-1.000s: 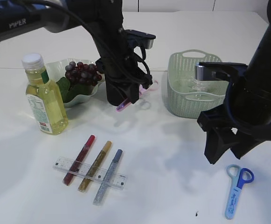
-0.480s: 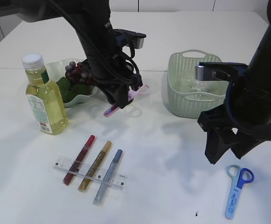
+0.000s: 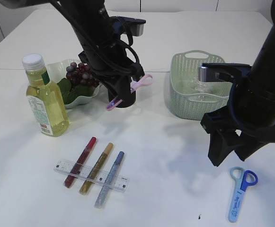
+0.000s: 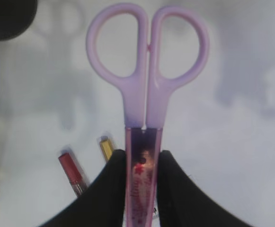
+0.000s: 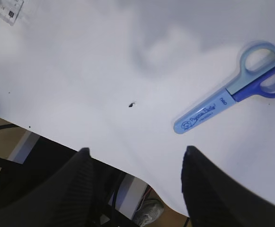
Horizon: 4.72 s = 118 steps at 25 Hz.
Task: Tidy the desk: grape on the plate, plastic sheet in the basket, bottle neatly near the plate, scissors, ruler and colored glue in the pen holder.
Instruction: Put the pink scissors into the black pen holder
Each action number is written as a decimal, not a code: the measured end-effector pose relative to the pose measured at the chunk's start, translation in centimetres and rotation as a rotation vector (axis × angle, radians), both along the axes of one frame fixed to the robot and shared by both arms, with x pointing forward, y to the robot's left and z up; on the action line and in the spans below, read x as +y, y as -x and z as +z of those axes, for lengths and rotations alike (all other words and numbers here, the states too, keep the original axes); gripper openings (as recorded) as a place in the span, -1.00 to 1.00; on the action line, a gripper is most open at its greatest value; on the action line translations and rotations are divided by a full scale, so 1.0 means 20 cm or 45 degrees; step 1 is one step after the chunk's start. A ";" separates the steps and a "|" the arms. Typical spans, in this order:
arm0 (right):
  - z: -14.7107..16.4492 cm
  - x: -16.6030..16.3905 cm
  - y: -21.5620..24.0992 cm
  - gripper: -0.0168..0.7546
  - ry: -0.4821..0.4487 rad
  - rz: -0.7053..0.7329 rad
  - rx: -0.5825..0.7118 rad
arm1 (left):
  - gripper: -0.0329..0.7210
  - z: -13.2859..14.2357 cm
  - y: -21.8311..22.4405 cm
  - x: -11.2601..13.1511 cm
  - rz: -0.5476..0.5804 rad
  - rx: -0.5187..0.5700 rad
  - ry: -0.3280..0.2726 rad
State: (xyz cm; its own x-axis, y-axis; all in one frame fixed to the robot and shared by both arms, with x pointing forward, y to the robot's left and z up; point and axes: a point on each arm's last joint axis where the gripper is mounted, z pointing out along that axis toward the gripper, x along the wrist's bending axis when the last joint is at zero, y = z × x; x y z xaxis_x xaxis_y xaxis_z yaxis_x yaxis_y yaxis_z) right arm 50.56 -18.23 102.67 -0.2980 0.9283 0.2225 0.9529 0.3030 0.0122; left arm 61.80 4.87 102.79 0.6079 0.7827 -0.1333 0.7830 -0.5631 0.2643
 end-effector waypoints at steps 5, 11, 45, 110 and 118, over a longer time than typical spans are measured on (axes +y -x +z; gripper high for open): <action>0.00 0.00 0.00 0.26 0.002 0.001 -0.001 | -0.58 0.04 -0.07 0.00 0.043 -0.186 0.091; 0.00 0.00 0.00 0.26 0.002 0.001 -0.001 | -0.58 0.09 -0.21 0.04 0.133 -0.464 0.212; 0.00 0.00 0.00 0.26 0.013 0.011 -0.006 | -0.58 -0.16 -0.52 0.11 0.315 -0.856 0.395; 0.00 -0.01 0.00 0.26 0.017 0.012 -0.007 | -0.54 -0.35 -0.51 0.14 0.357 -0.731 0.358; 0.00 -0.01 0.00 0.26 0.017 0.012 -0.007 | -0.50 -0.35 -0.51 0.14 0.356 -0.727 0.356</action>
